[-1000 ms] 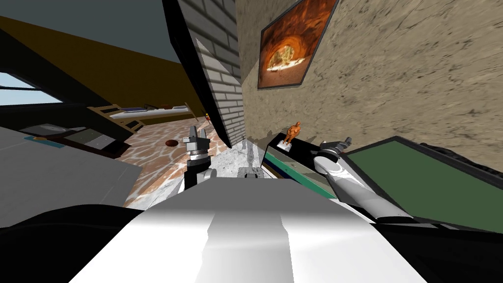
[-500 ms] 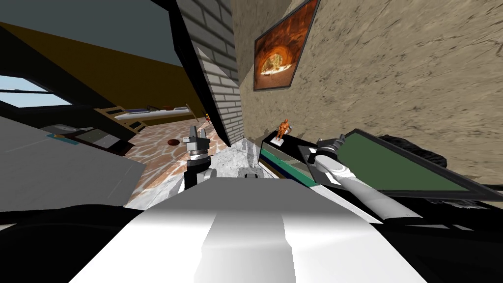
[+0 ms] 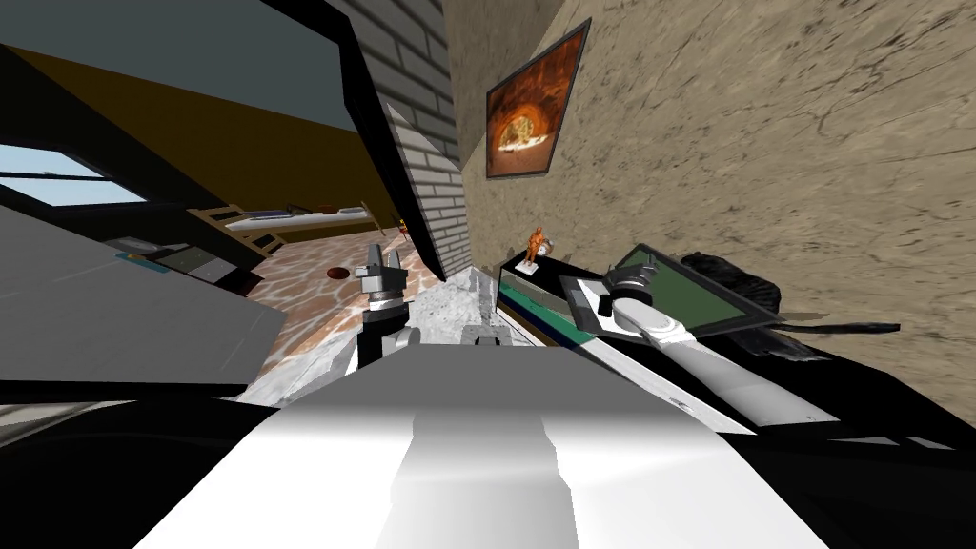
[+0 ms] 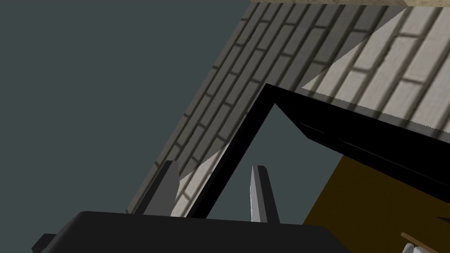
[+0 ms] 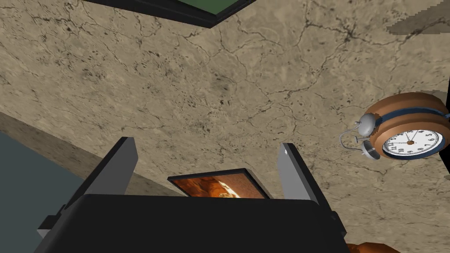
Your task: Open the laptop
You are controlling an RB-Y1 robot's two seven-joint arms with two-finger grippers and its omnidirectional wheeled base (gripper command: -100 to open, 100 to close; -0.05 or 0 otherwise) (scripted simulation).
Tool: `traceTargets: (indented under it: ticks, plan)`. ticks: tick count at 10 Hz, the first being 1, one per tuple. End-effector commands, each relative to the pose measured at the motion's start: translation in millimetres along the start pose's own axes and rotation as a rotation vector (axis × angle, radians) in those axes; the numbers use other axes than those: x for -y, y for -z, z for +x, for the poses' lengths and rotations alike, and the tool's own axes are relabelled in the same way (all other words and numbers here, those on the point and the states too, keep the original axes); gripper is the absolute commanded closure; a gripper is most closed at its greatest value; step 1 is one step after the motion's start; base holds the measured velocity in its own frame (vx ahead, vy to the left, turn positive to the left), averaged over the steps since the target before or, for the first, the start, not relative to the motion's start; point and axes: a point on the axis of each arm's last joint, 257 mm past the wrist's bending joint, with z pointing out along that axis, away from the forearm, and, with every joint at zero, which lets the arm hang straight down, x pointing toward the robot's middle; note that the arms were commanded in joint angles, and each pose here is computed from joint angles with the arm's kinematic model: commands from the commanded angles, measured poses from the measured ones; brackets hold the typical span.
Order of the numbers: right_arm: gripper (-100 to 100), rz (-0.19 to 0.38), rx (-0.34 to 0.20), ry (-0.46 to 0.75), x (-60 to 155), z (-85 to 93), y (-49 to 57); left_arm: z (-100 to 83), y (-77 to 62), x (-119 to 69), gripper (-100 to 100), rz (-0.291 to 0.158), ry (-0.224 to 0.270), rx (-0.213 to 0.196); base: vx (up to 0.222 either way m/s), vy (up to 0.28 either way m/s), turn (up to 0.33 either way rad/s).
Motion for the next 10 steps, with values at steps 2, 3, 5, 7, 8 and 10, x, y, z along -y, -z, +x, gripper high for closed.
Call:
traceTargets:
  ticks: [2, 3, 5, 7, 8, 10]
  plan:
    - [-100, -0.075, 0.063, -0.028, -11, -24.8, -0.3, 0.0, 0.0, 0.0, 0, 0.0, 0.0, 0.0, -0.189, -0.121, -0.008]
    - [-100, -0.099, 0.084, -0.036, -15, -33.3, 0.3, 0.0, 0.0, 0.0, 0, 0.0, 0.0, 0.0, -0.205, -0.138, -0.012]
    - [-100, -0.141, 0.118, -0.049, -21, -47.6, 2.0, 0.0, 0.0, 0.0, 0, 0.0, 0.0, 0.0, -0.207, -0.136, -0.005]
    - [-100, -0.175, 0.143, -0.058, -27, -57.9, 4.0, 0.0, 0.0, 0.0, 0, 0.0, 0.0, 0.0, -0.182, -0.104, -0.004]
    - [-100, -0.212, 0.169, -0.068, -33, -68.6, 6.8, 0.0, 0.0, 0.0, 0, 0.0, 0.0, 0.0, -0.171, -0.127, -0.012]
    - [-100, -0.25, 0.193, -0.079, -39, -79.0, 10.2, 0.0, 0.0, 0.0, 0, 0.0, 0.0, 0.0, -0.224, -0.127, 0.006]
